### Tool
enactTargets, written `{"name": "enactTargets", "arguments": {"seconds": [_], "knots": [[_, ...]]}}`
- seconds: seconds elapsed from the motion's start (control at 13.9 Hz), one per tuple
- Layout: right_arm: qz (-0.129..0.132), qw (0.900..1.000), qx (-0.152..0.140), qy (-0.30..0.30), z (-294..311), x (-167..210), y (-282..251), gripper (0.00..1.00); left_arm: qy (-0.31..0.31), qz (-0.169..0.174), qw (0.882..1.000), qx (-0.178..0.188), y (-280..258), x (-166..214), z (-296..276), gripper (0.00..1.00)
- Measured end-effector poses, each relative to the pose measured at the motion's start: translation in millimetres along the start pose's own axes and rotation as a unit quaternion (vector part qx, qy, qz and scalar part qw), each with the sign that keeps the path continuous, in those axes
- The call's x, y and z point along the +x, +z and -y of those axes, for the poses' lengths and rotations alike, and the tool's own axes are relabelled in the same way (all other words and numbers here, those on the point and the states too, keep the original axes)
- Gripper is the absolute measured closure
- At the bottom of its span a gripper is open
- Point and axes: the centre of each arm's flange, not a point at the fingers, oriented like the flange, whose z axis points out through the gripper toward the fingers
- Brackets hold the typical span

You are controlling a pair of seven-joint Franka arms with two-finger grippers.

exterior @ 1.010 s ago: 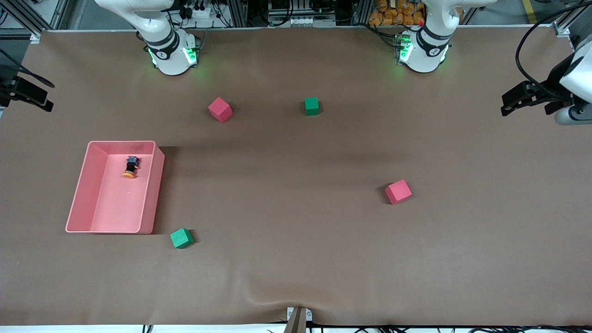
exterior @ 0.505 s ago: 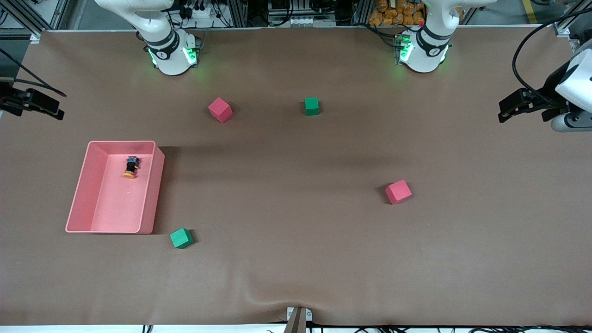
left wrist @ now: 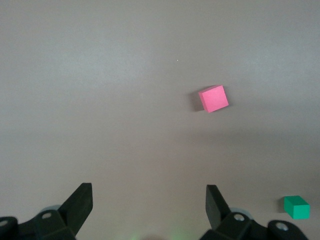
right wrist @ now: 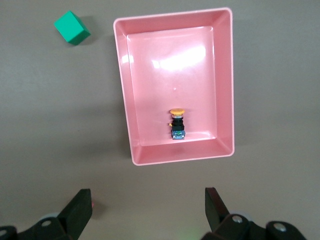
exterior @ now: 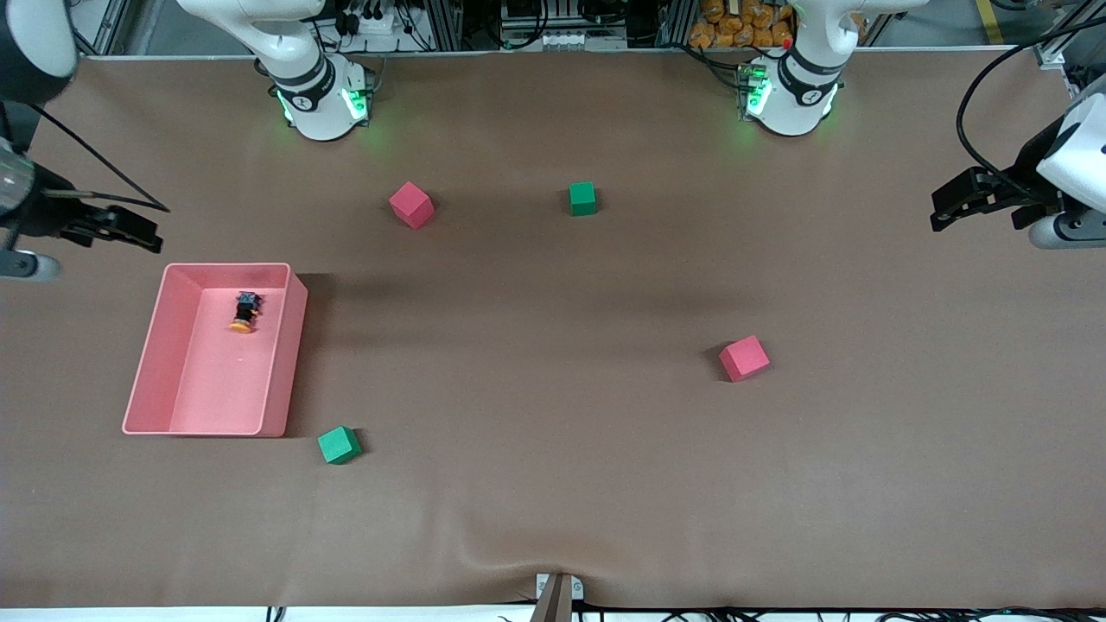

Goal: Place and upright button with both arms
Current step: 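Reach the right gripper into the pink tray above the yellow button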

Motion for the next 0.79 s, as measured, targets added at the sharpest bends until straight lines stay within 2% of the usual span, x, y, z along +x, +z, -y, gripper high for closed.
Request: {"name": "enactTargets", "arguments": {"seconds": [0.43, 0.79], "knots": [[0.001, 1.000, 0.001, -0.003, 1.7, -5.5, 88.5, 0.00, 0.002, -0.005, 1.000, -0.001, 3.7, 5.0, -2.3, 0.00], [-0.018, 1.000, 0.003, -0.005, 1.1, -16.2, 158.9, 0.00, 0.002, -0.003, 1.000, 0.000, 5.2, 5.9, -2.9, 0.00]]}}
